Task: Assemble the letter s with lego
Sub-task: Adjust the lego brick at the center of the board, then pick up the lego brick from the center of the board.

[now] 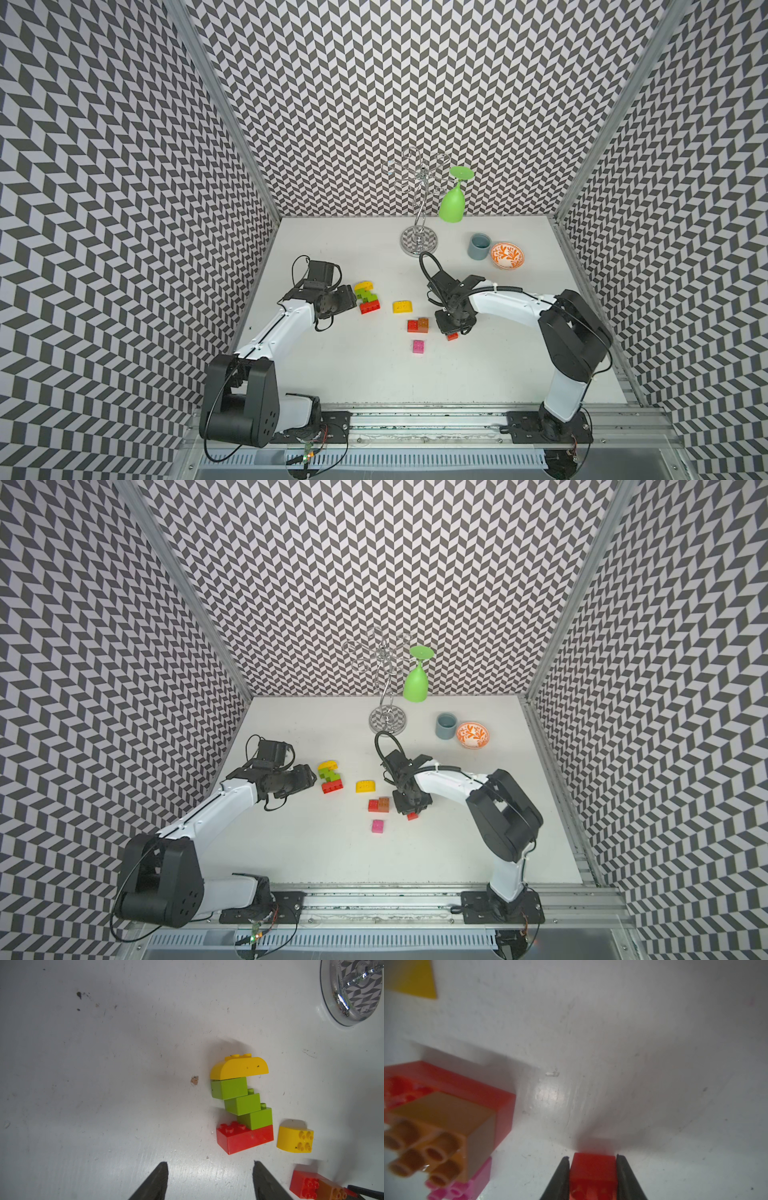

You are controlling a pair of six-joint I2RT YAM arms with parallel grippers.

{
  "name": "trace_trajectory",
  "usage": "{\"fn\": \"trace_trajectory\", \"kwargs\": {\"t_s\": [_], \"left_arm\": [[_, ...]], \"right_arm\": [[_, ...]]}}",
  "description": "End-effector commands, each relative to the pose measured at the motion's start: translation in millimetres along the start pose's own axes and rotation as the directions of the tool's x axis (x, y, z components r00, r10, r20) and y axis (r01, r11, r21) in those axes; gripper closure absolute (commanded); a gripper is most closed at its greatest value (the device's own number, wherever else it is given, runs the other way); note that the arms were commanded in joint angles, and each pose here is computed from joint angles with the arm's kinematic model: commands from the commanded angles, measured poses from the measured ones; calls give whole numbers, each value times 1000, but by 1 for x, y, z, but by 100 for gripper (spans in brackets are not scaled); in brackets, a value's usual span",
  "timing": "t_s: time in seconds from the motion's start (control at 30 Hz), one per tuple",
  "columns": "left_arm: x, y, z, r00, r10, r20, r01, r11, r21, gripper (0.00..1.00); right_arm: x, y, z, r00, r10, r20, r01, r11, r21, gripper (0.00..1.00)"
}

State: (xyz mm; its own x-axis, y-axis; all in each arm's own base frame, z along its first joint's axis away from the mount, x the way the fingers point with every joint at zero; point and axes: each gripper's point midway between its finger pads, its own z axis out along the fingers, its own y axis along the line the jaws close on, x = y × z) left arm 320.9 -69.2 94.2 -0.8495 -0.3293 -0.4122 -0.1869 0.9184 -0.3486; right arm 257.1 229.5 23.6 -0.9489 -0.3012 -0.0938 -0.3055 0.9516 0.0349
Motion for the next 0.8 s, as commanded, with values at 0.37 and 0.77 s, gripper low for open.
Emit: {"fn": "trace_trajectory", "kwargs": {"t_s": [0.37, 0.77], "left_arm": [[-3, 2, 0, 1000, 13, 15, -13, 1000, 0, 34], [-3, 3, 1, 1000, 12, 15, -12, 1000, -4, 34]], "right_arm": [[5, 11, -13, 993, -91, 72, 95, 994, -49, 49], [14, 10, -9, 994, -101, 51, 104, 993, -47, 57]]}}
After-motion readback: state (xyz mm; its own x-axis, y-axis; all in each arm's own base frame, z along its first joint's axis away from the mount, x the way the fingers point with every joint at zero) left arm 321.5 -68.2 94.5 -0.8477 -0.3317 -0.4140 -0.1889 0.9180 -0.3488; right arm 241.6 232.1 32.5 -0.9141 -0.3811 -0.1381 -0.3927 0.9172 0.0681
